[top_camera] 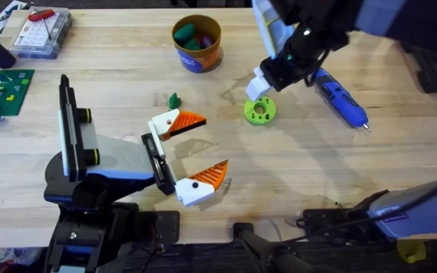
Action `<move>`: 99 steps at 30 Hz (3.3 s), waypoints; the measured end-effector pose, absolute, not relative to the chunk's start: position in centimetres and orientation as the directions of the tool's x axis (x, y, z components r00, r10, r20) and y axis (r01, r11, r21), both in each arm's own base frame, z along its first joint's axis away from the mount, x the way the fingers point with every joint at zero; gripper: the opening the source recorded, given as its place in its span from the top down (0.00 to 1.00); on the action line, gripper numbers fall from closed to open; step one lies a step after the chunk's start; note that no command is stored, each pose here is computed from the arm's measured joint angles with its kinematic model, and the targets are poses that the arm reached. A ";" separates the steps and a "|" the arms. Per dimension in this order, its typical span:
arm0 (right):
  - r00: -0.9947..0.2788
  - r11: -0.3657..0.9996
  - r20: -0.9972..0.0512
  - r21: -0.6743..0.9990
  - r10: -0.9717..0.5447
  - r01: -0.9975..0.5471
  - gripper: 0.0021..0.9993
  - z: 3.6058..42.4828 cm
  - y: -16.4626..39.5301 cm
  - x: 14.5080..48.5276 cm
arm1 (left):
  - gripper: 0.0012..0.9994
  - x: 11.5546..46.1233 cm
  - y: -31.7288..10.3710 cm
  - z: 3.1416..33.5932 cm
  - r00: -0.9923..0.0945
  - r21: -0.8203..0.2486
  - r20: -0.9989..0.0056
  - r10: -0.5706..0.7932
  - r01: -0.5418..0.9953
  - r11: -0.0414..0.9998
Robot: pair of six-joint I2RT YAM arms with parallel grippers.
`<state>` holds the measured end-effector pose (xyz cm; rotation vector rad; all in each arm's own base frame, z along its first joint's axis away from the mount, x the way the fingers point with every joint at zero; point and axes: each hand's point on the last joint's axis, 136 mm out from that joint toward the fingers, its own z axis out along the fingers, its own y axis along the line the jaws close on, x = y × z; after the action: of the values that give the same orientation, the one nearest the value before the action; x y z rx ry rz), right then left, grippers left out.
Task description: Pick up the gripper from the table and insert it into the empty holder that is missing its gripper. Then pick up a screw, insert it into the mounting hole, and use the screwdriver to tighten it. Finally, clean up the table by picking up the vegetable and placing it into the bucket.
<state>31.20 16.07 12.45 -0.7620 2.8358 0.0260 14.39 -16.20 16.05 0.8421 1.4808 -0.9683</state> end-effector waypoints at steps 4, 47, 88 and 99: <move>-0.849 0.864 -0.169 -0.036 -0.500 -0.502 0.21 11.3 16.2 31.2 | 0.01 14.4 -16.2 16.0 -0.128 -0.121 -0.992 -0.009 0.905 0.409; -0.909 0.942 -0.276 0.034 -0.313 -0.334 0.21 12.2 12.2 23.1 | 0.01 14.4 -16.2 16.0 -0.132 -0.124 -0.991 -0.009 0.905 0.408; -0.929 0.940 -0.173 0.047 -0.326 -0.339 0.45 5.8 15.4 27.7 | 0.01 14.4 -16.2 16.0 -0.132 -0.124 -0.991 -0.009 0.905 0.408; -0.915 0.929 -0.187 0.035 -0.356 -0.369 0.51 5.9 16.3 27.5 | 0.01 14.4 -16.2 16.0 -0.132 -0.124 -0.991 -0.009 0.905 0.408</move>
<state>27.50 16.26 5.85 -0.5515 2.9098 0.1035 14.38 -16.21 15.97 0.8401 1.4877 -0.9730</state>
